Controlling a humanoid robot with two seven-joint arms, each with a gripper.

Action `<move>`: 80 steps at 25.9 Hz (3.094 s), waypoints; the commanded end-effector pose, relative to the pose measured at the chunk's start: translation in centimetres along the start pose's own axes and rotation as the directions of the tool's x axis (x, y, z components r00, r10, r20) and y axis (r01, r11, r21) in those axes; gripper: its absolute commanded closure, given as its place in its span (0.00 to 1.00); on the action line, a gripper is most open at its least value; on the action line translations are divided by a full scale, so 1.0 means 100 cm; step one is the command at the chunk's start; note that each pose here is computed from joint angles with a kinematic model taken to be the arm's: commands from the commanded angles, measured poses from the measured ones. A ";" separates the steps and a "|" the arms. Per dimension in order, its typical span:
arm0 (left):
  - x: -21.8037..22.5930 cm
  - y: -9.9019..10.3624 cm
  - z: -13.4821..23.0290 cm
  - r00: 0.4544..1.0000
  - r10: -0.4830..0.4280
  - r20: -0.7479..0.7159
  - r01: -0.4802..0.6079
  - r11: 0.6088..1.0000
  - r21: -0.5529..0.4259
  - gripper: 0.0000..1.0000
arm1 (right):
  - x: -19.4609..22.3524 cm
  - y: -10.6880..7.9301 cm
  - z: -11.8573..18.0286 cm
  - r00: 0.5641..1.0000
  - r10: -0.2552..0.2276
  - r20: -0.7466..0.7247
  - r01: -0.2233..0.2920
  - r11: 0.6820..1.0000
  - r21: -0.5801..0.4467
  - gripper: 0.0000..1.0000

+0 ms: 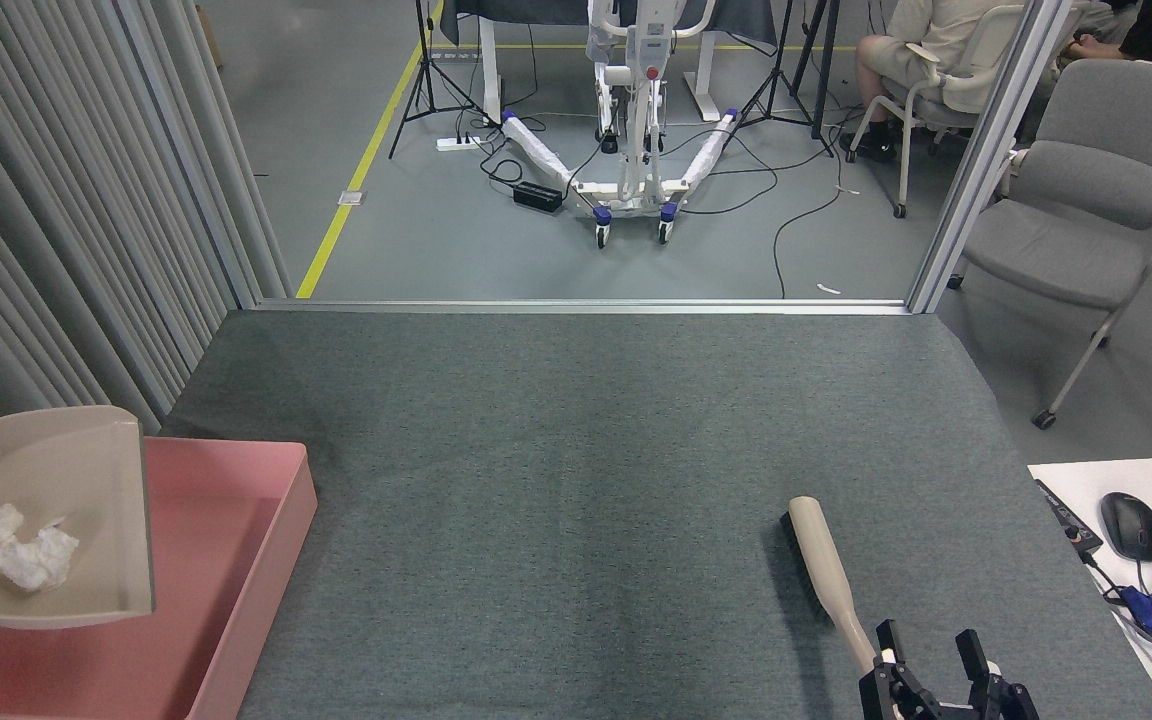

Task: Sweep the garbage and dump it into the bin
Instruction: 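Tilt the dustpan with the left gripper to dump tissue into bin, then lower the empty dustpan back onto the table with the left gripper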

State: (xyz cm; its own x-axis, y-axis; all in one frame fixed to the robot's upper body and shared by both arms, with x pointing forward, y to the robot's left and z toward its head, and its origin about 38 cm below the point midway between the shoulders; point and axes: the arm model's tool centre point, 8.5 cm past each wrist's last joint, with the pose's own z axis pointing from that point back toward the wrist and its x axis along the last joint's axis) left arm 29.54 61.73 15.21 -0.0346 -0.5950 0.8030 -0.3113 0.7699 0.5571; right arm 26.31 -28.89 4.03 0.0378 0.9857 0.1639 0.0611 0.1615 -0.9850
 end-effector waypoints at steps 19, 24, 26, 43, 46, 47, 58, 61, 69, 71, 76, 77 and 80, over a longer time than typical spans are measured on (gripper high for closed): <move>0.031 0.005 -0.028 0.925 -0.348 0.154 0.361 0.930 -0.066 1.00 | -0.028 -0.024 -0.007 0.990 0.136 -0.040 -0.136 0.991 -0.004 0.15; 0.038 0.011 -0.036 0.940 -0.302 0.159 0.308 0.951 -0.016 1.00 | -0.027 -0.024 -0.007 0.989 0.142 -0.039 -0.142 0.990 -0.006 0.15; 0.040 0.009 -0.038 0.956 -0.243 0.163 0.246 0.969 0.005 1.00 | -0.027 -0.024 -0.006 0.987 0.158 -0.038 -0.158 0.987 -0.002 0.15; 0.100 -0.126 -0.047 0.955 0.267 0.132 -0.249 0.959 -0.134 1.00 | -0.034 -0.027 -0.006 0.976 0.213 -0.056 -0.214 0.977 -0.006 0.13; 0.114 -0.166 -0.039 0.923 0.365 0.124 -0.342 0.924 -0.173 1.00 | -0.033 -0.027 -0.005 0.975 0.214 -0.056 -0.215 0.977 -0.008 0.13; 0.117 -0.179 -0.036 0.914 0.389 0.115 -0.365 0.912 -0.186 1.00 | -0.033 -0.027 -0.005 0.975 0.214 -0.056 -0.215 0.977 -0.008 0.12; 0.160 -0.320 0.001 0.953 0.295 0.075 -0.247 0.894 -0.375 1.00 | -0.032 -0.027 -0.006 0.978 0.205 -0.044 -0.206 0.979 -0.008 0.03; 0.163 -0.334 0.002 0.966 0.253 0.059 -0.211 0.898 -0.386 1.00 | -0.032 -0.026 -0.005 0.978 0.203 -0.040 -0.203 0.979 -0.005 0.03; 0.149 -0.375 0.021 0.969 0.249 -0.005 -0.228 0.877 -0.423 1.00 | -0.026 -0.022 -0.005 0.992 0.128 0.008 -0.128 0.992 0.017 0.03; 0.141 -0.375 0.024 0.971 0.239 -0.016 -0.224 0.879 -0.422 1.00 | -0.025 -0.021 -0.005 0.994 0.105 0.014 -0.106 0.994 0.033 0.03; 0.119 -0.376 0.041 0.980 0.197 -0.042 -0.195 0.882 -0.429 1.00 | -0.023 -0.020 -0.005 0.995 0.097 0.015 -0.098 0.995 0.032 0.03; 0.117 -0.377 0.042 0.981 0.190 -0.041 -0.189 0.883 -0.430 1.00 | -0.023 -0.020 -0.005 0.995 0.097 0.015 -0.098 0.995 0.032 0.03; 0.111 -0.383 0.046 0.979 0.200 -0.043 -0.199 0.882 -0.426 1.00 | -0.022 -0.019 -0.005 0.995 0.097 0.017 -0.097 0.995 0.034 0.03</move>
State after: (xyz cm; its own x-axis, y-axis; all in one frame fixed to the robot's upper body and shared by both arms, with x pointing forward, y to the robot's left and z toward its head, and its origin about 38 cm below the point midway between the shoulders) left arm 37.05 24.65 2.80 -0.0604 -0.4187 0.9061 0.1375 0.8956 0.4230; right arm 26.63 -31.48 5.64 0.0281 0.9975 0.0651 0.0247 0.0644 -0.9976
